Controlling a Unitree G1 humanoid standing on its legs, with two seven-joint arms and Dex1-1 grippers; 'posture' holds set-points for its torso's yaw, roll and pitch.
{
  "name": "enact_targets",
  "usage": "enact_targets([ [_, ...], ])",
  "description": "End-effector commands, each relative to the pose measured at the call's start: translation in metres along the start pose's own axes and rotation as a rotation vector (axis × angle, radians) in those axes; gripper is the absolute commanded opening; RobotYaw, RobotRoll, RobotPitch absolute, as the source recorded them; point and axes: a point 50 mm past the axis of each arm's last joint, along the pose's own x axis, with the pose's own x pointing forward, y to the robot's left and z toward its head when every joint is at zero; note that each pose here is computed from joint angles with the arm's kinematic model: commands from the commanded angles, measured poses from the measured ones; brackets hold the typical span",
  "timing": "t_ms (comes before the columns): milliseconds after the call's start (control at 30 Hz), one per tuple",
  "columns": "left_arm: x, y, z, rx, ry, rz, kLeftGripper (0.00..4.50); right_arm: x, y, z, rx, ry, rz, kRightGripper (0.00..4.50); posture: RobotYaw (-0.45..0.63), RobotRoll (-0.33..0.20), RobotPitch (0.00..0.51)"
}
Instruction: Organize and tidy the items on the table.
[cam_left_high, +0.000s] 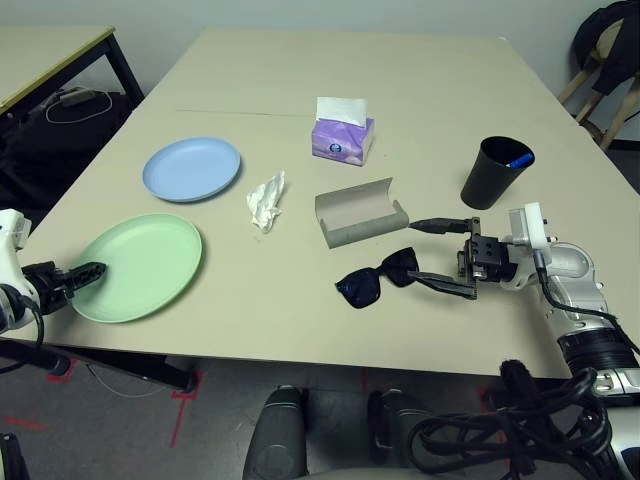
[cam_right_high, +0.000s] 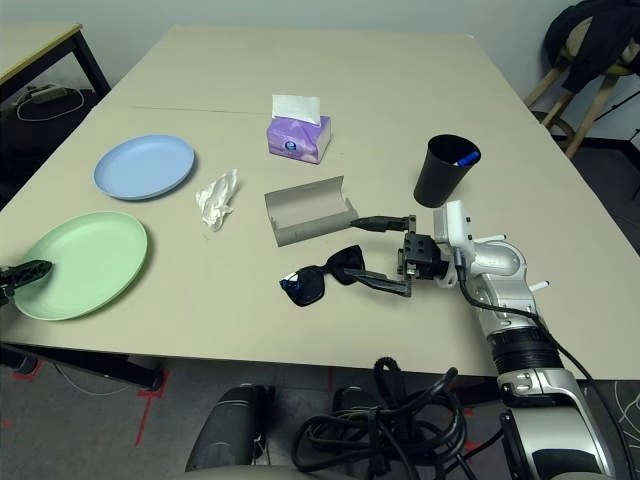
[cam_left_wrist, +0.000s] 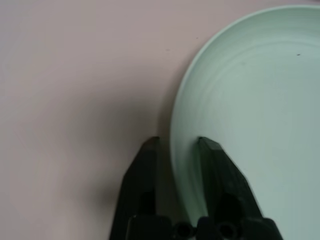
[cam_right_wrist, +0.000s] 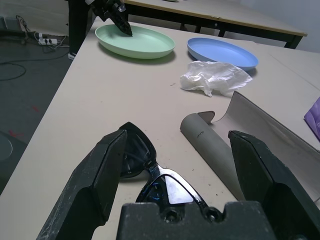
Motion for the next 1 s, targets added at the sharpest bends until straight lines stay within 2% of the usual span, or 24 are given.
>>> enact_targets([
  [33, -0.004, 0.004, -0.002, -0.004, 0.018, 0.016, 0.34, 0.004, 0.001, 0.001, -0.009, 0.005, 0.015, 4.5, 0.15, 0.0, 0.086],
  [67, -0.004, 0.004, -0.002, -0.007, 0.014, 0.014, 0.02, 0.004, 0.001, 0.001, -0.009, 0.006, 0.014, 4.5, 0.15, 0.0, 0.086],
  [433, -0.006, 0.002, 0.003, -0.079, -0.042, 0.006, 0.02, 0.006, 0.0, 0.0, -0.013, 0.006, 0.005, 4.5, 0.15, 0.0, 0.08],
  [800, -0.026, 0.005, 0.007, -0.17, -0.132, 0.025, 0.02, 0.008, -0.001, 0.0, -0.014, 0.003, 0.004, 4.5, 0.16, 0.0, 0.079],
  [1000, -0.028, -0.008, 0.021, -0.181, -0.201, 0.0, 0.02, 0.008, -0.002, 0.0, -0.013, 0.002, -0.001, 4.5, 0.17, 0.0, 0.083],
])
